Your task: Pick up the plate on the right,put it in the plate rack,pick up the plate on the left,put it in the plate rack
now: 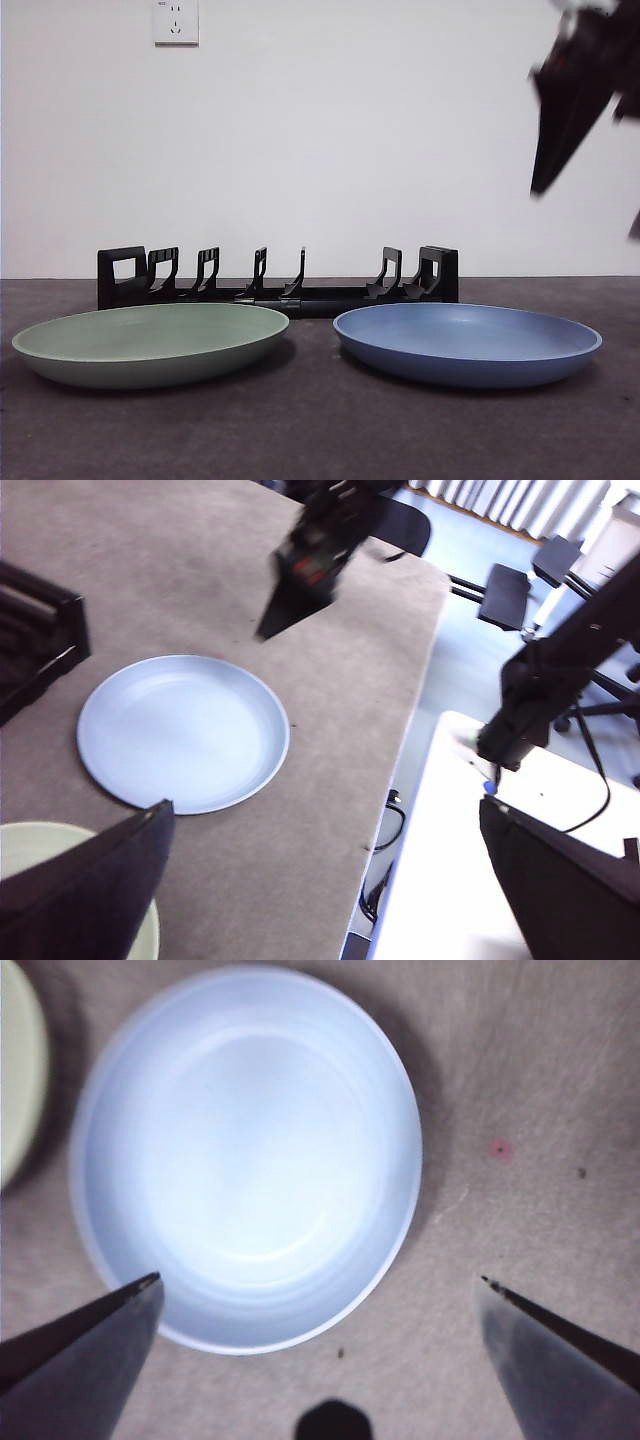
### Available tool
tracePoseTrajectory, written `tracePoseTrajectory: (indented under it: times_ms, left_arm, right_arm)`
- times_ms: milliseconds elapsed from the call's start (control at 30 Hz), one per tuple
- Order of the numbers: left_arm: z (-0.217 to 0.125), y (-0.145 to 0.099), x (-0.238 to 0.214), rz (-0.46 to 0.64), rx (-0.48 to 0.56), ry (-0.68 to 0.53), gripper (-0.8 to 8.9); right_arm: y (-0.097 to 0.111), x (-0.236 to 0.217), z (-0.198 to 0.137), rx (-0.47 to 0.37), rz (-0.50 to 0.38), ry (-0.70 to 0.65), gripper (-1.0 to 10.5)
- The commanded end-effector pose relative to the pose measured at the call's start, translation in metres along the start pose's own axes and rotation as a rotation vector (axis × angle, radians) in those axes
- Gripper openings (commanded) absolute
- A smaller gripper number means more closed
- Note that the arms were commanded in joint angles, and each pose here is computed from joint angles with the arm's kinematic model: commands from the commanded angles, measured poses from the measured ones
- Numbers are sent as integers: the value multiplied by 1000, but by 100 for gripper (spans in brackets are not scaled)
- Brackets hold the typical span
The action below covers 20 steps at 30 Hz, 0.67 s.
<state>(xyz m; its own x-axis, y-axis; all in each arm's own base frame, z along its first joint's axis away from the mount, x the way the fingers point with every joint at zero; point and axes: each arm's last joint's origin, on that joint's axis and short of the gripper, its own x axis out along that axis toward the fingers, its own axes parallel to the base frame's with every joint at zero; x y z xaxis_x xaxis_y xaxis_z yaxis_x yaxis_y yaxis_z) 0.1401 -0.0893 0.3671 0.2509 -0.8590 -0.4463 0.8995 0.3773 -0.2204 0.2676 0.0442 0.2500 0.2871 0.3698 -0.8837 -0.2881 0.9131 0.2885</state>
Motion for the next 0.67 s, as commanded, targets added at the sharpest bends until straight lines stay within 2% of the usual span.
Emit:
tracePoseTrajectory:
  times_ms: [33,200,333,500,667]
  left_arm:
    - [1,0,4,-22,34,10,659]
    - [0,1,8,20,35,38,659]
    - [0,2,8,53,37,49,659]
    - [-2,6,9,176,34,86,659]
    - [-4,12,11,287,39,142,659]
  right_arm:
    - [-5,20,5,11,-7,55,562]
    - [-14,49,9,27,-18,121,556]
    - [-19,66,10,38,-16,152,494]
    - [-23,78,10,47,-16,179,491]
    - [-26,87,9,64,-14,208,284]
